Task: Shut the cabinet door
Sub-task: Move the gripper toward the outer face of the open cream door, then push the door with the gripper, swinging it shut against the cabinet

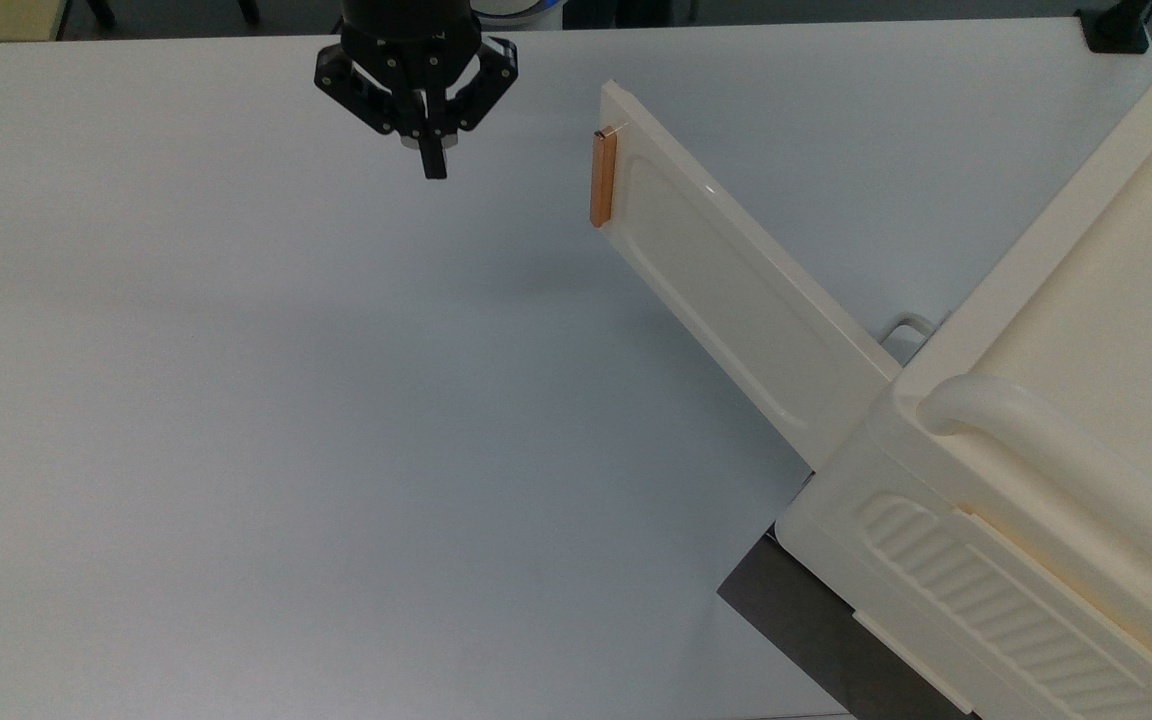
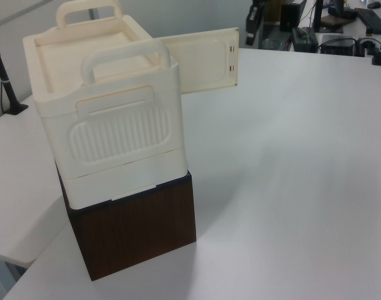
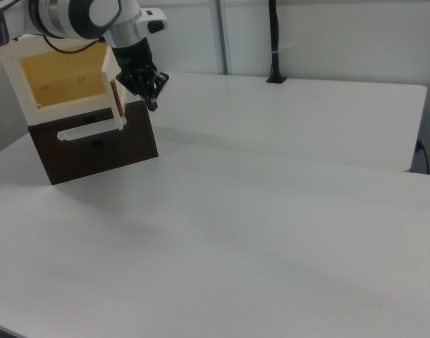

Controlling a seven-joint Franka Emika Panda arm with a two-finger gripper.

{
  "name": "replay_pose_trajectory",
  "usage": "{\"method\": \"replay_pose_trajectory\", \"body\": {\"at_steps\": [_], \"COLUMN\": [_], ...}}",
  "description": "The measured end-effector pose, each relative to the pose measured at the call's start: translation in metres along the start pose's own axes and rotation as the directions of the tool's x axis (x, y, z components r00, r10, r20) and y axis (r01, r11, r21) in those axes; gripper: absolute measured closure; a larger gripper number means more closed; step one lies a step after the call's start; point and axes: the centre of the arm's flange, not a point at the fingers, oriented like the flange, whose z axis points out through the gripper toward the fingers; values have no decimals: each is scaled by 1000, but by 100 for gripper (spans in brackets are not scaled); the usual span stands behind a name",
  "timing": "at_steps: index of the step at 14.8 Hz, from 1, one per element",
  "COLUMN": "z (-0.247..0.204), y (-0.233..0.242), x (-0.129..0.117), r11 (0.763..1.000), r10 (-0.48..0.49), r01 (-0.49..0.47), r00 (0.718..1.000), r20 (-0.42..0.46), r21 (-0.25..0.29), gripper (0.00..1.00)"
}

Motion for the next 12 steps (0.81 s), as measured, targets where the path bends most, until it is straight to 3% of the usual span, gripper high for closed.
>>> {"method": "replay_pose_trajectory", "body": {"at_steps": [6, 12], "z": [7, 24], "y": [-38, -87], "x": [26, 30], "r11": [994, 995], "r10": [103, 89], "r01": [-97, -79], "r00": [982, 983], "r20": [-161, -163], "r21": [44, 66], "gripper": [99, 99]}}
